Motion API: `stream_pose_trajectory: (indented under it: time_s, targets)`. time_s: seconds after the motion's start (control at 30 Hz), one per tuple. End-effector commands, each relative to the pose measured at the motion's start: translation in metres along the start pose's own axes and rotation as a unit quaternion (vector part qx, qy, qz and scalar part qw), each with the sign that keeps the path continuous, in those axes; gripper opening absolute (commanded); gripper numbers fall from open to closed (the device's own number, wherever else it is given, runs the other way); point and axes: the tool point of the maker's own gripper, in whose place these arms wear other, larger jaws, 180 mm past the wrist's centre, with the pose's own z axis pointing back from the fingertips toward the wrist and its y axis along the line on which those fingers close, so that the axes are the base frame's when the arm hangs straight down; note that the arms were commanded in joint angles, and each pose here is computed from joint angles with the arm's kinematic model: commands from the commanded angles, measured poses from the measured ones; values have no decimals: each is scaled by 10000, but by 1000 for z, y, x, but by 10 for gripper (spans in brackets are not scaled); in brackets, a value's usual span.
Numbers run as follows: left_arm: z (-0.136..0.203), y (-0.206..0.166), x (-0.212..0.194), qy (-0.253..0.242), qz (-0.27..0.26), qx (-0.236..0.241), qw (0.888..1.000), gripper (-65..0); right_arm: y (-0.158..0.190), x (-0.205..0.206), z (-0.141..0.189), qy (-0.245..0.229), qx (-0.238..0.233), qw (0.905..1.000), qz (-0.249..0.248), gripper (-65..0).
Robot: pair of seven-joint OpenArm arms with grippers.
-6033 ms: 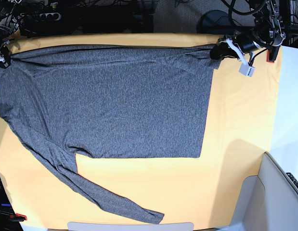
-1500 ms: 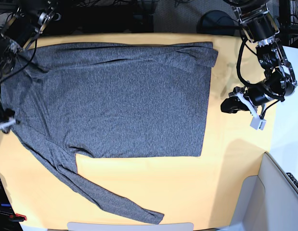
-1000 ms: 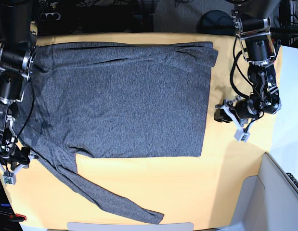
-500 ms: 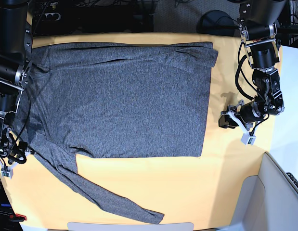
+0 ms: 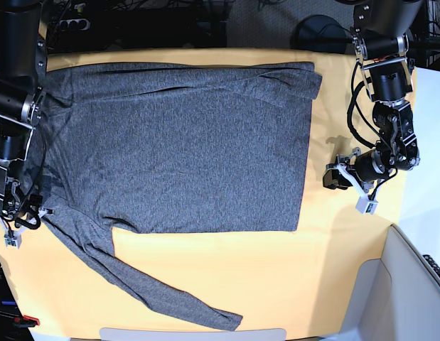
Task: Fold the T-shirt properly
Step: 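Lower the right gripper onto the hem corner beside the sleeve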
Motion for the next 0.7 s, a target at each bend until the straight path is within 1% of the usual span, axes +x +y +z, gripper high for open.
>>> stream_pose_trajectory:
  time_s: [0.0, 0.03, 0.1, 0.17, 0.23, 0.37, 0.4, 0.47, 0.53, 0.6, 0.63, 0.67]
  targets:
    - [5, 9, 5, 91, -76, 176, 9998, -426, -1, 26, 8, -314, -3, 9995, -90, -402]
    - [6, 8, 9, 55, -88, 174, 9998, -426, 0, 28, 6, -379, -58, 9991, -153, -403]
    - [6, 7, 15, 4, -99, 168, 9998, -426, -9, 32, 5, -592, -353, 9970, -339, -403]
    - [6, 7, 17, -11, -103, 168, 9998, -426, -18, 39, 7, -842, -682, 9925, -560, -403]
    - [6, 7, 17, -11, -103, 168, 9998, -426, -28, 43, 9, -997, -947, 9879, -714, -403]
    - [6, 7, 17, -2, -111, 178, 9998, -426, -31, 44, 10, -973, -989, 9873, -768, -397]
    - [6, 7, 17, -2, -111, 178, 9998, -425, -31, 44, 11, -913, -981, 9879, -785, -377]
    - [6, 8, 16, 4, -106, 177, 9998, -425, -26, 42, 11, -787, -838, 9907, -728, -289]
    - [6, 7, 16, -1, -102, 172, 9998, -425, -16, 47, 12, -757, -576, 9939, -558, -164]
    - [5, 6, 16, -6, -94, 152, 9998, -425, -4, 47, 11, -696, -290, 9966, -330, -67]
    - [2, 1, 16, -11, -86, 105, 9999, -425, 2, 48, 11, -704, -166, 9971, -244, -31]
    - [1, -1, 16, -7, -84, 88, 9999, -425, 5, 49, 11, -714, -86, 9972, -192, -11]
